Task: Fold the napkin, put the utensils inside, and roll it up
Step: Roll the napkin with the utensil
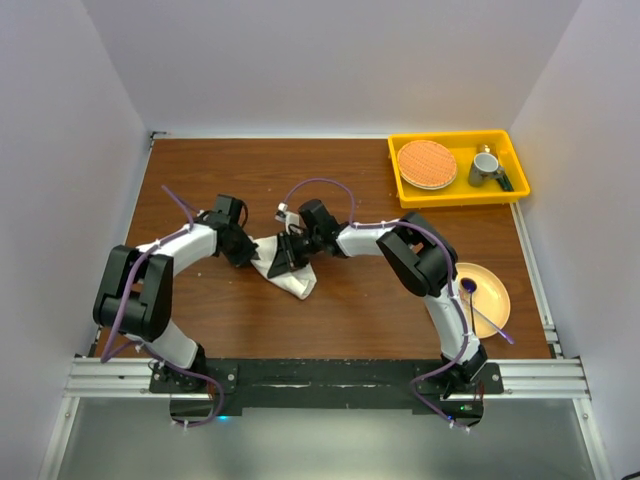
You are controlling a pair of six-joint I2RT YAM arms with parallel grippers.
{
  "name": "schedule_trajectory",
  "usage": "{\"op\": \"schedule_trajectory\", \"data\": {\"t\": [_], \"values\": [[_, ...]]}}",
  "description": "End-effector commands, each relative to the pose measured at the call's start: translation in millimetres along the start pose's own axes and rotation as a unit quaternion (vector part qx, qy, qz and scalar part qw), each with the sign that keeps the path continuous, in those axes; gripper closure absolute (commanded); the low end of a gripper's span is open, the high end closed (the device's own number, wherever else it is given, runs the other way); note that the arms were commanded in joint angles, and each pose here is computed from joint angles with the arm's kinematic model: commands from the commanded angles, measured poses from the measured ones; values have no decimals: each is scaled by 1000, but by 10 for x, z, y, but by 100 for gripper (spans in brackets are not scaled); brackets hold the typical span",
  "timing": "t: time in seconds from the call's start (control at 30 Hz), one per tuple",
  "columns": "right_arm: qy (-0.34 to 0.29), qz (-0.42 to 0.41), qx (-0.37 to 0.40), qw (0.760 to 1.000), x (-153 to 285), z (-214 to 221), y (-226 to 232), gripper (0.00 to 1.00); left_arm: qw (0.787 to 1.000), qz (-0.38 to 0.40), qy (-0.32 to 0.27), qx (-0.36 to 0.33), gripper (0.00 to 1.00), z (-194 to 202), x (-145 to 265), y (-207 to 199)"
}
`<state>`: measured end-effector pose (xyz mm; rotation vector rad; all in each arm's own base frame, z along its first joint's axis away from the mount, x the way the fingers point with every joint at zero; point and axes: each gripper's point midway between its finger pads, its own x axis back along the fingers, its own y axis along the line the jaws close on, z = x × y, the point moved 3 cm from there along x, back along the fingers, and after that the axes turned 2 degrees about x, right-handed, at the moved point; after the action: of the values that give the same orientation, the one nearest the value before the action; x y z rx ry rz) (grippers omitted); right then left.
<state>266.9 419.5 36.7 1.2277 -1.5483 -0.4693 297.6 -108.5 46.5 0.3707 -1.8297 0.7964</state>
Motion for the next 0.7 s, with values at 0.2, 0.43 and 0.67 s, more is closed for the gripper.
{"op": "schedule_trajectory", "data": {"t": [0.2, 0.43, 0.67], "values": [[42, 193, 93, 976, 429, -27, -26, 48, 999, -24, 26, 9, 100, 80, 50, 122], [-49, 345, 258, 901, 427, -99, 481, 13, 998, -21, 50, 26, 100, 137, 117, 76], [-87, 457, 336, 819, 171, -72, 576, 4, 998, -27, 48, 34, 100, 120, 167, 75]]}}
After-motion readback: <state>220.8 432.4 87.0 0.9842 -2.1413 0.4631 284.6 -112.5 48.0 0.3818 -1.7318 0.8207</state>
